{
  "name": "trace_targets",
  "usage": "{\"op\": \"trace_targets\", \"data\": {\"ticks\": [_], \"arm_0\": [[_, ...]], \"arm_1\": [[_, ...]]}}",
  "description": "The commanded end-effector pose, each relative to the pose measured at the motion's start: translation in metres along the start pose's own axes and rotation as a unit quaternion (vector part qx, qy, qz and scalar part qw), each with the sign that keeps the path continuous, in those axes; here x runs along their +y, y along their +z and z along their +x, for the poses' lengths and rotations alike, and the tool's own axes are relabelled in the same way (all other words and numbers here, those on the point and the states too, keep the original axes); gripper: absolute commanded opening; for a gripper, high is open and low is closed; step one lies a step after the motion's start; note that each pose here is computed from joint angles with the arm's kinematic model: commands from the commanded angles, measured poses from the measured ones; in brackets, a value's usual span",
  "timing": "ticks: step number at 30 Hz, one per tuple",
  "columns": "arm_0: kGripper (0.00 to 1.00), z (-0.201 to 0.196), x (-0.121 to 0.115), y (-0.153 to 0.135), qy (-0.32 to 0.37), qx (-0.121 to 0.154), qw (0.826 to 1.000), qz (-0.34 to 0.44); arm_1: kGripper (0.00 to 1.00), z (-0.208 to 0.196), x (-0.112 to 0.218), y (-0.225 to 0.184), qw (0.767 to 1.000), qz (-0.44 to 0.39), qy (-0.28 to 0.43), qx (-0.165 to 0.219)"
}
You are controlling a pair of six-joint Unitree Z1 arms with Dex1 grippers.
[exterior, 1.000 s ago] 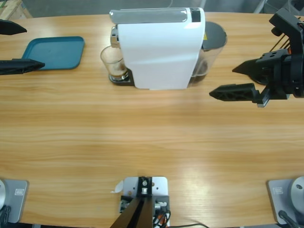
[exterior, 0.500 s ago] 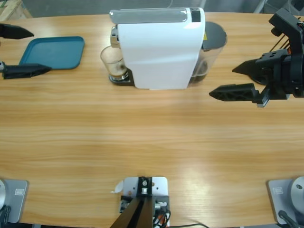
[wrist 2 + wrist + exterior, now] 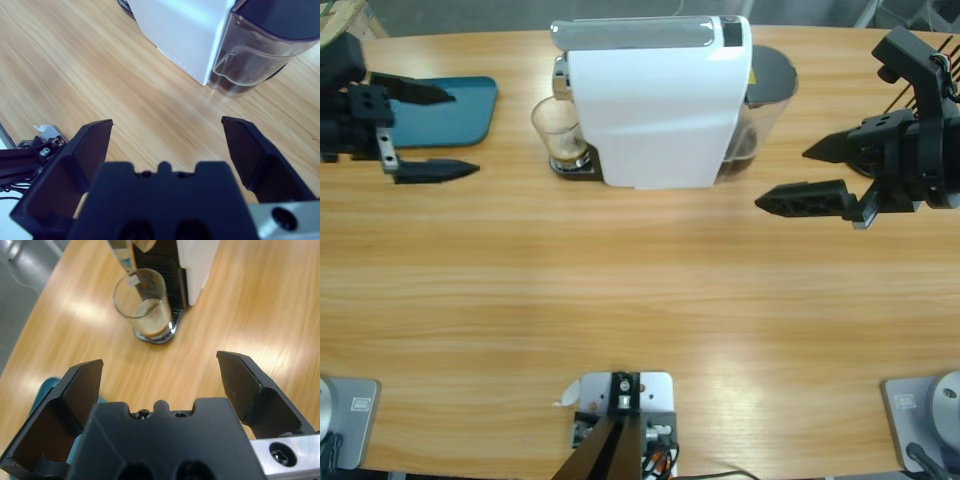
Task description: Pour coffee
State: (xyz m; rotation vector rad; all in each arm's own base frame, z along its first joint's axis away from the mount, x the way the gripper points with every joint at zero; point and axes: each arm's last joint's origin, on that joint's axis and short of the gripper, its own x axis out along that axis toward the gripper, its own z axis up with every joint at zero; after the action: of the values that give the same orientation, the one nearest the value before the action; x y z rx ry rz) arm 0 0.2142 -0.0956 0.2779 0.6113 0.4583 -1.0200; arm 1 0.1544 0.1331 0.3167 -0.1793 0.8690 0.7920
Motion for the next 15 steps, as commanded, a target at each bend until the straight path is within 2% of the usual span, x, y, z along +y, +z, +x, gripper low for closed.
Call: {"op": "trace_targets", "data": {"ticks": [1,6,11,15], "arm_0": [[1.000,0.031,0.023,-0.036,-0.036,-0.015,0.999,-0.031],[1.000,0.039,0.036,-0.042,-0.024,-0.012,0.999,-0.024],[0.992,0.056,0.040,-0.038,-0.077,-0.051,0.995,-0.027],[0.991,0.066,0.047,-0.041,-0.082,-0.061,0.994,-0.029]], "arm_1": [[1.000,0.003,0.001,-0.006,1.000,-0.008,0.003,0.012],[1.000,0.005,0.001,-0.011,1.000,-0.007,0.004,0.018],[1.000,0.011,-0.001,-0.012,1.000,-0.009,0.004,0.009],[1.000,0.020,-0.002,-0.010,1.000,-0.010,0.006,0.005]]}}
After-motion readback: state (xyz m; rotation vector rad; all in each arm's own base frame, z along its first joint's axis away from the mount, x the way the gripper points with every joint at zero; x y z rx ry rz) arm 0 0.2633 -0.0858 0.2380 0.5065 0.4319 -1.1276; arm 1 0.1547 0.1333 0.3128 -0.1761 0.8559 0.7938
